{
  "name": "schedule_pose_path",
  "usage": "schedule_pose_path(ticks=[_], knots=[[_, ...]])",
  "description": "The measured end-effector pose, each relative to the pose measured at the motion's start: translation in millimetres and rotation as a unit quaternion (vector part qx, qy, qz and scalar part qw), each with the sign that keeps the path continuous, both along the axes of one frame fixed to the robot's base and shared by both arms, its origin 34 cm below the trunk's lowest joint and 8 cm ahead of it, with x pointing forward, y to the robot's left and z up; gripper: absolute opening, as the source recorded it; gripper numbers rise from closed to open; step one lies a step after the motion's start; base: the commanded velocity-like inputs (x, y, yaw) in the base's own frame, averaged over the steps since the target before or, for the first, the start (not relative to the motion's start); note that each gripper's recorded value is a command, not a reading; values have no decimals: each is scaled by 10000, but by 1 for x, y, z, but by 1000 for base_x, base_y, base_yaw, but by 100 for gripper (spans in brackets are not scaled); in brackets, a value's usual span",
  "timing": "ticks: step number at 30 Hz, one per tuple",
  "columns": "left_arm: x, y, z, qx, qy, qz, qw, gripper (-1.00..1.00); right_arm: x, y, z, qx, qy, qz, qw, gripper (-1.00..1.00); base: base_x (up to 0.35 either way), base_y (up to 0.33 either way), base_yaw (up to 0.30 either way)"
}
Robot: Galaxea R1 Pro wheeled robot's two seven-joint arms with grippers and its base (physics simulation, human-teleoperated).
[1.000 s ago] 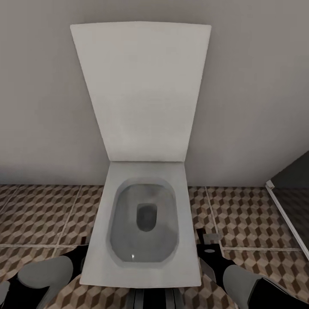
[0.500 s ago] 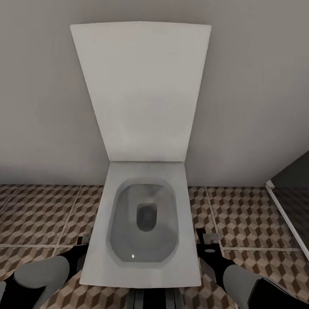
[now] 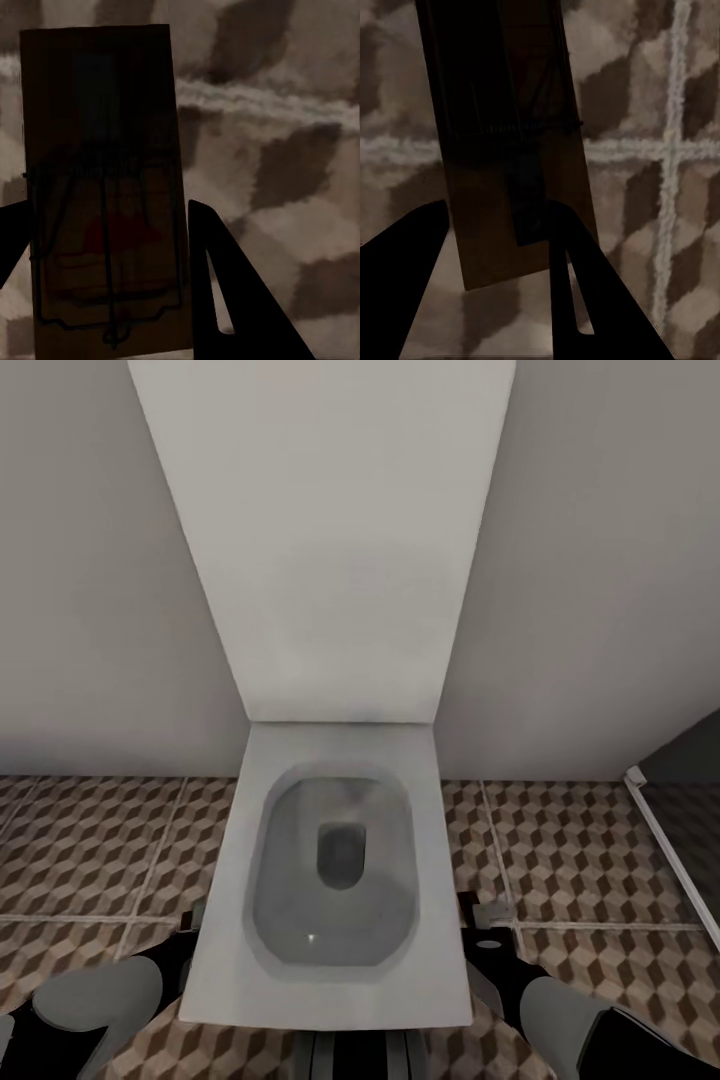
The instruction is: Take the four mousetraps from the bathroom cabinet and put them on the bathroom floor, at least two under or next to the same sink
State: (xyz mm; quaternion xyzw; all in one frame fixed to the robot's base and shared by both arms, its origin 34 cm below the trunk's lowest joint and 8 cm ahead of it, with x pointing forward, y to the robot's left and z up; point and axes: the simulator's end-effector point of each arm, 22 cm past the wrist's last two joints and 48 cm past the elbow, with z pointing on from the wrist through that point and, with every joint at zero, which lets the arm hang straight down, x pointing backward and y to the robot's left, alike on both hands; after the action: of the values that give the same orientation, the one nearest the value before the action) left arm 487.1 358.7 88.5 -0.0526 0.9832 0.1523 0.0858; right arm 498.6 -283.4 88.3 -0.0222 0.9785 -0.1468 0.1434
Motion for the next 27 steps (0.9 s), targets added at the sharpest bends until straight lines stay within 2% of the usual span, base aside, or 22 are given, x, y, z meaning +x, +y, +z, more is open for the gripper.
schedule_pose_path(ticks=[23, 27], knots=[[-40, 1, -38, 3, 472, 1, 9989, -100, -40, 0, -40, -1, 472, 0, 9989, -100, 0, 0, 0], [-46, 1, -43, 5, 532, -1, 9986, -100, -44, 0, -44, -18, 515, 76, 9986, -100, 0, 0, 0]])
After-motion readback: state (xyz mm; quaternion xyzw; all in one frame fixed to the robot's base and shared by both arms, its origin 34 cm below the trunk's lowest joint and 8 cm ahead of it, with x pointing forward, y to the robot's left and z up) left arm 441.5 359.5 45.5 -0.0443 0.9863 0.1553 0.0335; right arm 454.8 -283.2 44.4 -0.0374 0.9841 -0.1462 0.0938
